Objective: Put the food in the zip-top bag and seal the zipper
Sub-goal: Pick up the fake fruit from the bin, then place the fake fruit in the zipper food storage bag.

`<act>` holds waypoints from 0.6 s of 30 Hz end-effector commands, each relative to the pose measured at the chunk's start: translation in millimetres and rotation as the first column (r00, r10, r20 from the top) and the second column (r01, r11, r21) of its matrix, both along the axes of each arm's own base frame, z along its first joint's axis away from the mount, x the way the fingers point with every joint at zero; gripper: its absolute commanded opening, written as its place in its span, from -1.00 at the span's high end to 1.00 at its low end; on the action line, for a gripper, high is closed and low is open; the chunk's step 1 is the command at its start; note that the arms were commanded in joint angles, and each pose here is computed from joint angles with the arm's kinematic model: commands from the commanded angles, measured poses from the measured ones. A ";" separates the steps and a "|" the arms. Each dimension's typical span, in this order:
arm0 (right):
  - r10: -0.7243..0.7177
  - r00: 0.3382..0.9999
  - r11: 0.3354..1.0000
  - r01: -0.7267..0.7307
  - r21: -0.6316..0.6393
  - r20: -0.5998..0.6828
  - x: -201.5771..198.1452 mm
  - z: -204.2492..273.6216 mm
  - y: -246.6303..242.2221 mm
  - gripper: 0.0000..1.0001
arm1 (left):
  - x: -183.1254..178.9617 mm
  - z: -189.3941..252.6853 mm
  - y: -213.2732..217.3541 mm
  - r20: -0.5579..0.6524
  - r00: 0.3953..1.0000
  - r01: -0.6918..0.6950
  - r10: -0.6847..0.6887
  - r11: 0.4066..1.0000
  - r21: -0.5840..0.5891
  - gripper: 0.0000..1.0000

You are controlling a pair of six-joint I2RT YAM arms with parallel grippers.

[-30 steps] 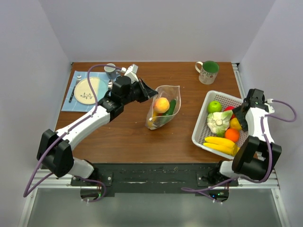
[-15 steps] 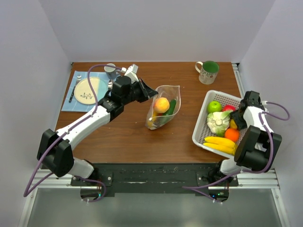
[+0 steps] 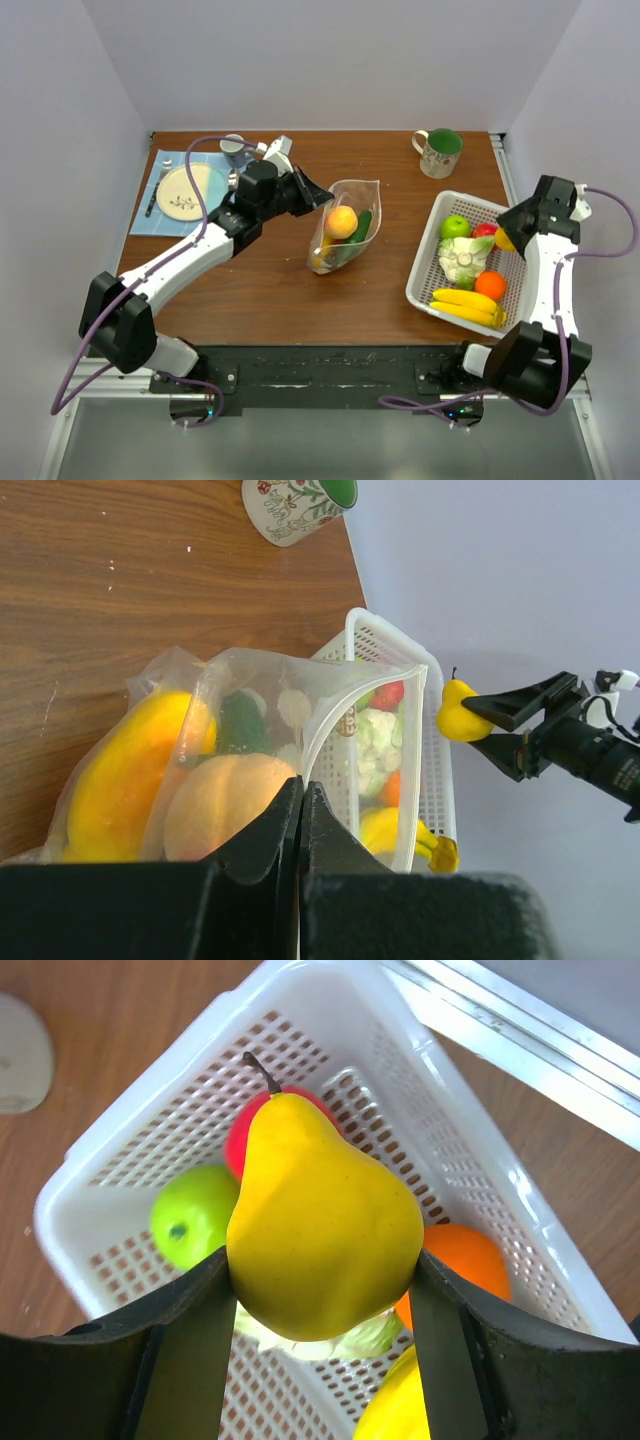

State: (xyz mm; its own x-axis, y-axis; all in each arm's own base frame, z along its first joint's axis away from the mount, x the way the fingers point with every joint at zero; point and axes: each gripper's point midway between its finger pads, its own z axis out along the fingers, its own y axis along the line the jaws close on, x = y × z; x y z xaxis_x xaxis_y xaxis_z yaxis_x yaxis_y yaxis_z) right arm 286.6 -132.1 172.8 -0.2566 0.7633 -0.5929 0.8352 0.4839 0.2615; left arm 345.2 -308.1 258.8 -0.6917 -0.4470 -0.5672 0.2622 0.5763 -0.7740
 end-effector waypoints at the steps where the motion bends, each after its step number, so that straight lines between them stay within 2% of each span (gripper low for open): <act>1: 0.163 0.984 0.986 -0.165 0.021 0.066 6.6 37.2 37.7 0.65 | 10.2 34.2 -1.3 0.082 0.996 -0.015 0.020 0.998 -0.059 1.00; 4: 0.269 0.953 0.962 -0.273 0.014 0.140 17.1 65.3 81.2 0.65 | 10.0 33.8 -1.8 0.081 0.996 -0.019 0.024 0.998 -0.060 1.00; 5: 0.353 0.922 0.933 -0.359 0.009 0.159 21.6 72.9 113.6 0.65 | 10.8 34.2 -1.2 0.081 0.996 -0.022 0.027 0.998 -0.062 1.00; 6: 0.371 0.910 0.924 -0.381 0.021 0.188 23.8 80.7 130.9 0.65 | 11.3 35.0 -1.0 0.081 0.996 -0.026 0.031 0.998 -0.064 1.00; 7: 0.445 0.865 0.888 -0.459 0.006 0.230 26.5 97.3 163.0 0.65 | 11.3 35.7 -0.7 0.082 0.996 -0.027 0.032 0.998 -0.065 1.00; 12: 0.562 0.750 0.799 -0.601 0.004 0.349 32.0 144.8 237.0 0.66 | 12.3 37.5 1.5 0.086 0.995 -0.043 0.048 0.997 -0.062 1.00; 13: 0.607 0.693 0.754 -0.656 -0.008 0.388 28.0 161.1 264.0 0.66 | 12.3 37.5 1.5 0.085 0.995 -0.043 0.049 0.997 -0.063 1.00; 15: 0.629 0.652 0.730 -0.682 -0.035 0.423 25.9 181.2 287.7 0.66 | 13.4 37.3 1.6 0.084 0.995 -0.045 0.051 0.997 -0.064 1.00; 16: 0.679 0.615 0.684 -0.729 -0.040 0.401 22.1 176.6 315.6 0.66 | 13.6 37.4 1.7 0.083 0.995 -0.047 0.052 0.997 -0.065 1.00; 18: 0.702 0.605 0.673 -0.736 -0.073 0.375 22.5 176.4 333.2 0.64 | 13.3 37.7 1.6 0.084 0.995 -0.049 0.054 0.997 -0.067 1.00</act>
State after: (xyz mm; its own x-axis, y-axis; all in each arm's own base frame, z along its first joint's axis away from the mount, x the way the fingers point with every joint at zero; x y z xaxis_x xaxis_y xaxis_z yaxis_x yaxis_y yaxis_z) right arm 307.1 161.4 335.3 -0.5518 0.4947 -0.6714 0.1066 0.8403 0.5315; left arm 350.0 -305.5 259.3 -0.6745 -0.4660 -0.5726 0.2505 0.5851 -0.7713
